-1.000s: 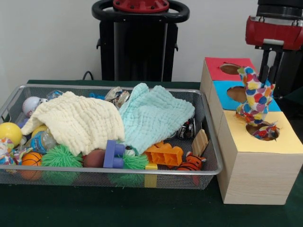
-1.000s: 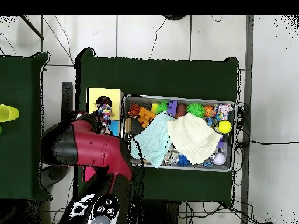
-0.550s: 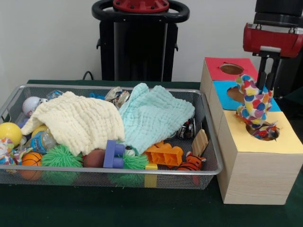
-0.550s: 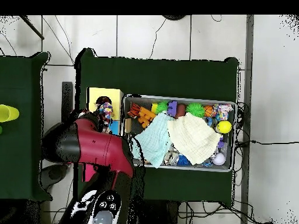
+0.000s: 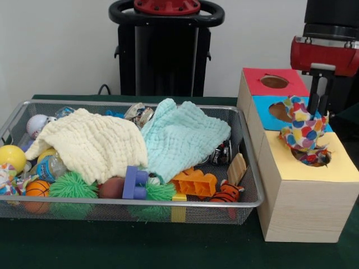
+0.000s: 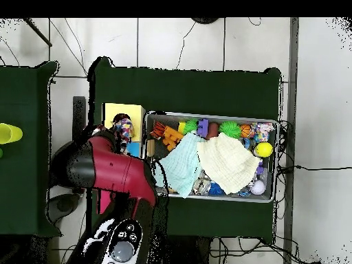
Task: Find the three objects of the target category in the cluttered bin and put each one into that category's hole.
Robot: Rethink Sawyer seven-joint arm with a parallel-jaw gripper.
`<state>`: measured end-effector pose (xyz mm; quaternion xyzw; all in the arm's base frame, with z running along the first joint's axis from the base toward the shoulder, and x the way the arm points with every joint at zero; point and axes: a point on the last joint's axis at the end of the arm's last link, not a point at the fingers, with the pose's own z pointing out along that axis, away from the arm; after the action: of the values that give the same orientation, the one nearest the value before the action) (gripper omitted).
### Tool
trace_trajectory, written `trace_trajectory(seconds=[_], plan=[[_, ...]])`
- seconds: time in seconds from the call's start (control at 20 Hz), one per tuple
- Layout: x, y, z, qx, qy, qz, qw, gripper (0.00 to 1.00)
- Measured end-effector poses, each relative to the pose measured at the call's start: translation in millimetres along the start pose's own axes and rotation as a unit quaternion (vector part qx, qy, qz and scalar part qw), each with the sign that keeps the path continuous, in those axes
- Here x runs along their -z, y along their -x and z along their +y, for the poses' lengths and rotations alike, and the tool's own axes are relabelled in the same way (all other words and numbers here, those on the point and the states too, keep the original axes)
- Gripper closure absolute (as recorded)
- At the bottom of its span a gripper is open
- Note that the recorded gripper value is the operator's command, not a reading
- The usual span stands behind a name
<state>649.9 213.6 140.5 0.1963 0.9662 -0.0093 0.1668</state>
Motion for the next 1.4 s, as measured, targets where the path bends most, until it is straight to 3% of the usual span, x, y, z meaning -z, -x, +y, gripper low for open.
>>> trace_trajectory(seconds=[0.4,1.15,1.4], plan=[[-10,-4.2,10,-0.011,0.006,-0.001,0.9999,1.00],[-12,-37.2,60,-0.019,0.040,0.021,0.9988,1.00],[-19,-37.1,62,-0.023,0.046,0.020,0.9985,1.00]])
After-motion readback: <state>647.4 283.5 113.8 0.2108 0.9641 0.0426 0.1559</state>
